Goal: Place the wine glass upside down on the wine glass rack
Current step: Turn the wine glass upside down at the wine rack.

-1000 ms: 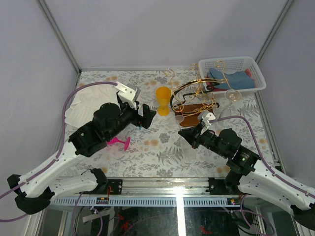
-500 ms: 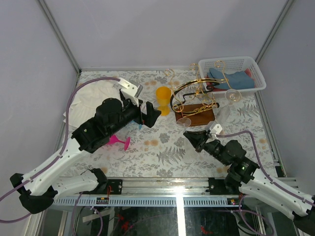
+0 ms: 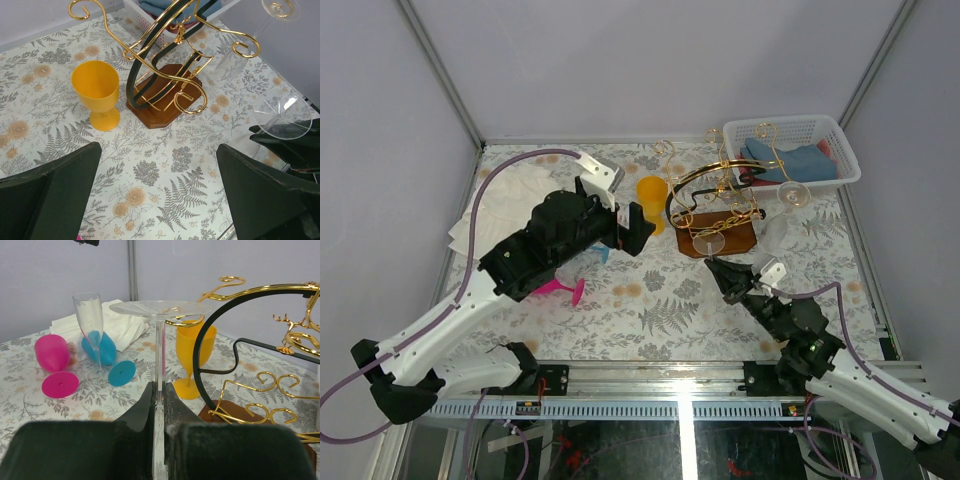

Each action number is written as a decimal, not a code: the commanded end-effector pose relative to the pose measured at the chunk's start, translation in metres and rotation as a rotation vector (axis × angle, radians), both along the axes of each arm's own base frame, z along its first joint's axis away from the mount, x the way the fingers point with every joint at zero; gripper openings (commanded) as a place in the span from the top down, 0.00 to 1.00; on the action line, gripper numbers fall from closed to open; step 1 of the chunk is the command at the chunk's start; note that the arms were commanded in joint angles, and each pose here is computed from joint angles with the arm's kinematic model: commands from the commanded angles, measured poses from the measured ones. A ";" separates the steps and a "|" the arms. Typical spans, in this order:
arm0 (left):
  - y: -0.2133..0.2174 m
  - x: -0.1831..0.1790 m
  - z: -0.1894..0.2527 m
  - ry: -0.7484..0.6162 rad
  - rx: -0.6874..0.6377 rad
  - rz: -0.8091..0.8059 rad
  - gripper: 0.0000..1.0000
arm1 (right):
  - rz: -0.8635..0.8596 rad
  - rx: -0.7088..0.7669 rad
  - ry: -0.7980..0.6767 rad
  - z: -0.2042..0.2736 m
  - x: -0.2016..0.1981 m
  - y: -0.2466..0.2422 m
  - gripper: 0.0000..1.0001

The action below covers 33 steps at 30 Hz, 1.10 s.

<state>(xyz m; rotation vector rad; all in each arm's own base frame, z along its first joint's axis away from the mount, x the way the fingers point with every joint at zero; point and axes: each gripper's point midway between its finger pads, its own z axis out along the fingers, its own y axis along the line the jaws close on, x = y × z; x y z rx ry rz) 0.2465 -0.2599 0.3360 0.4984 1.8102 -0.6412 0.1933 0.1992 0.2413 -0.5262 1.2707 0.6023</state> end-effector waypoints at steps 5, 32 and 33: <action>0.018 0.013 0.034 -0.049 -0.133 0.153 0.00 | -0.127 0.128 -0.133 0.036 0.010 -0.023 1.00; 0.023 -0.007 0.002 -0.110 -0.017 0.013 0.00 | -0.152 0.190 -0.162 0.055 0.076 -0.022 1.00; 0.024 -0.008 0.002 -0.114 -0.020 0.014 0.00 | -0.157 0.207 -0.159 0.055 0.078 -0.024 1.00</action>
